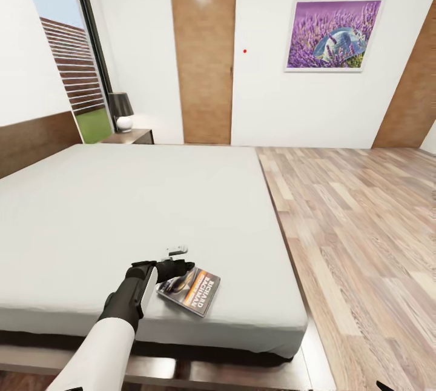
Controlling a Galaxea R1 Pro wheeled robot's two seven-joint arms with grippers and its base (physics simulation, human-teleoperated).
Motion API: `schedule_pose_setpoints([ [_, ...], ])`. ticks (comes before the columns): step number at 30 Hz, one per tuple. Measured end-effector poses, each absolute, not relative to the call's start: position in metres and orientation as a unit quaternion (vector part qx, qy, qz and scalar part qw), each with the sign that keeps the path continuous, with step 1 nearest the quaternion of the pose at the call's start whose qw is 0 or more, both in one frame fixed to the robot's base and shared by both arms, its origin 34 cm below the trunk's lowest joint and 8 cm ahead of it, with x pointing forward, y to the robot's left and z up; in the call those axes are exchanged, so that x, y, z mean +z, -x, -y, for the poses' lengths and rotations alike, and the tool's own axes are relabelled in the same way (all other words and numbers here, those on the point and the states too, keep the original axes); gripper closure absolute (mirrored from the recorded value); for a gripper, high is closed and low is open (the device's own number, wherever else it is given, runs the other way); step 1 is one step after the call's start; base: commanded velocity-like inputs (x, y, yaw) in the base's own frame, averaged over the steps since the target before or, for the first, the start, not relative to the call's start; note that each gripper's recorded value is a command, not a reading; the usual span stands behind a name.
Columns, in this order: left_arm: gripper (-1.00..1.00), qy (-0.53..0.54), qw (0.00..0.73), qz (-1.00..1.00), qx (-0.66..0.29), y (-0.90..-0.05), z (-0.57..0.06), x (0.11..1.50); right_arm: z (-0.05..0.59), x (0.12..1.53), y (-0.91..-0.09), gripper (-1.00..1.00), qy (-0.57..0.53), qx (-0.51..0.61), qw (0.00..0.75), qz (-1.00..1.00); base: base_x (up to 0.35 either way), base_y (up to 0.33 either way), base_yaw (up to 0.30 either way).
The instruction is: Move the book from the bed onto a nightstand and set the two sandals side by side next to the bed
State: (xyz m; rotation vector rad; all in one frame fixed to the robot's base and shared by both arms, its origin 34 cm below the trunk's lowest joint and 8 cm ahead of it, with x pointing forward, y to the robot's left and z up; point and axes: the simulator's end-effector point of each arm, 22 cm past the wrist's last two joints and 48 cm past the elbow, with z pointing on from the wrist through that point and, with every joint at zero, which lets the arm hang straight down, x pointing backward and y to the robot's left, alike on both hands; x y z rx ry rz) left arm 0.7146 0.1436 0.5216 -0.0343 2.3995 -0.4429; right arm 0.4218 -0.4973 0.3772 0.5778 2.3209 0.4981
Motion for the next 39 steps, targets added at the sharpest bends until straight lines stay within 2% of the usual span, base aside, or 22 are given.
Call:
schedule_pose_setpoints([
  [7, -1.00, 0.013, 0.343, -0.923, -0.171, -0.7145, -0.1436, 0.5216, 0.4973, 0.3773, -0.4221, -1.00, -0.222, 0.192, 0.342, -0.893, 0.000, 0.000, -0.144],
  [23, -1.00, 0.013, 0.343, -0.923, -0.171, -0.7145, -0.1436, 0.5216, 0.4973, 0.3774, -0.4222, -1.00, -0.222, 0.192, 0.343, -0.893, -0.001, 0.000, -0.008],
  [32, -1.00, 0.013, 0.343, -0.924, -0.171, -0.7146, -0.1436, 0.5212, 0.4973, 0.3771, -0.4222, -1.00, -0.222, 0.192, 0.342, -0.893, -0.192, 0.000, 0.000],
  [39, -1.00, 0.013, 0.343, -0.923, -0.171, -0.7145, -0.1436, 0.5216, 0.4977, 0.3774, -0.4221, -1.00, -0.222, 0.191, 0.342, -0.893, -0.034, 0.000, 0.000],
])
